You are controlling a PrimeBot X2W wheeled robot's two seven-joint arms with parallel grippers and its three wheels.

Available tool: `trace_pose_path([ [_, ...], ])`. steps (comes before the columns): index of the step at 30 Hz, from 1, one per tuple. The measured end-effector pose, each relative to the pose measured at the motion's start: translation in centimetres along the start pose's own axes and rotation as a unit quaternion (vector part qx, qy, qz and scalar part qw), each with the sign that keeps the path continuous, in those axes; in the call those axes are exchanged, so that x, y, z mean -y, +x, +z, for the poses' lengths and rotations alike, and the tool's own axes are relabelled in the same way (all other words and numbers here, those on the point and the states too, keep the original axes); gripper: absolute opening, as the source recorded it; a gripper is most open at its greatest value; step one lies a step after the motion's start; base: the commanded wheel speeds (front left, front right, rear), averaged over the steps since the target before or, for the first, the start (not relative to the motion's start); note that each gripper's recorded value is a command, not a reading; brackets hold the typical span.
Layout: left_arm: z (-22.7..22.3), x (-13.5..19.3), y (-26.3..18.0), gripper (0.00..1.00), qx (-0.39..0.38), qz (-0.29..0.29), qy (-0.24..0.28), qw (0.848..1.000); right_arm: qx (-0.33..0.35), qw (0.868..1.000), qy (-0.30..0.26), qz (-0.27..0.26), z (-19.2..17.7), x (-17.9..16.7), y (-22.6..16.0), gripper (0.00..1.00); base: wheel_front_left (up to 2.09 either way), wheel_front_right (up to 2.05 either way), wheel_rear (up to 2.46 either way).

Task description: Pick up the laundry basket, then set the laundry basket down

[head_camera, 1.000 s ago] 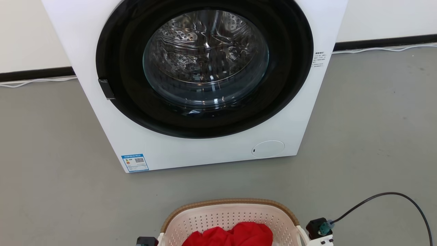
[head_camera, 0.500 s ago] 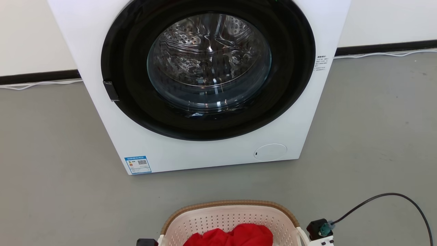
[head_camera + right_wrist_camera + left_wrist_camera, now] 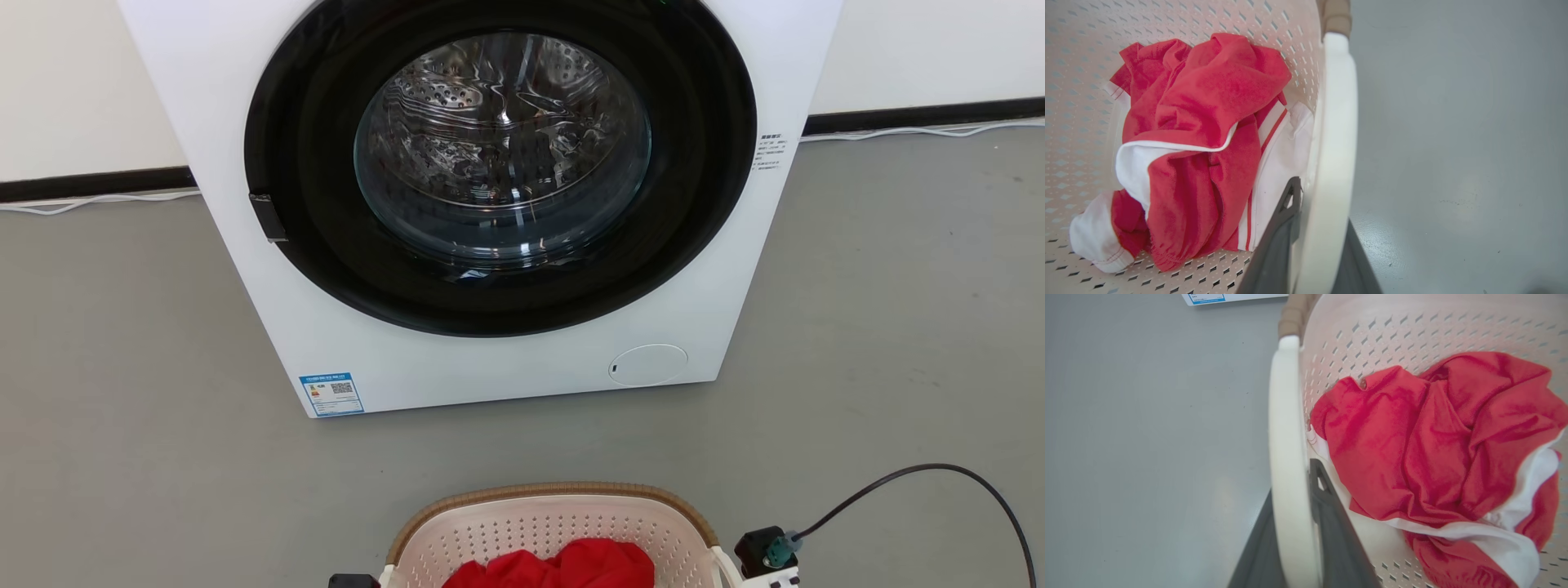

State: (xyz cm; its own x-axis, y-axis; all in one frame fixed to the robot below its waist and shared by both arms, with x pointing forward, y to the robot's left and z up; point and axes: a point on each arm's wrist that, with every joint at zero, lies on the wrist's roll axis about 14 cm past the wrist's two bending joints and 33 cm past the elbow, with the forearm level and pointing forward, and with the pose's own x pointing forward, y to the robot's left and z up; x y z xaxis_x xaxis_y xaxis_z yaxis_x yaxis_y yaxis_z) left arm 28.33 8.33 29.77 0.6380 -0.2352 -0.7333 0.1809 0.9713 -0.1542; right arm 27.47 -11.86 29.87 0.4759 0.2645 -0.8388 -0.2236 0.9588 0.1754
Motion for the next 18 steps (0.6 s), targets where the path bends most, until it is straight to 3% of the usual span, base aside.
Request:
trace_pose_path([
  [18, -0.59, 0.11, 0.01, 0.0, -0.009, -0.001, -0.003, 1.0, -0.005, 1.0, 0.0, 0.0, -0.3, 0.03, 0.1, 0.0, 0.0, 0.0, 0.0],
])
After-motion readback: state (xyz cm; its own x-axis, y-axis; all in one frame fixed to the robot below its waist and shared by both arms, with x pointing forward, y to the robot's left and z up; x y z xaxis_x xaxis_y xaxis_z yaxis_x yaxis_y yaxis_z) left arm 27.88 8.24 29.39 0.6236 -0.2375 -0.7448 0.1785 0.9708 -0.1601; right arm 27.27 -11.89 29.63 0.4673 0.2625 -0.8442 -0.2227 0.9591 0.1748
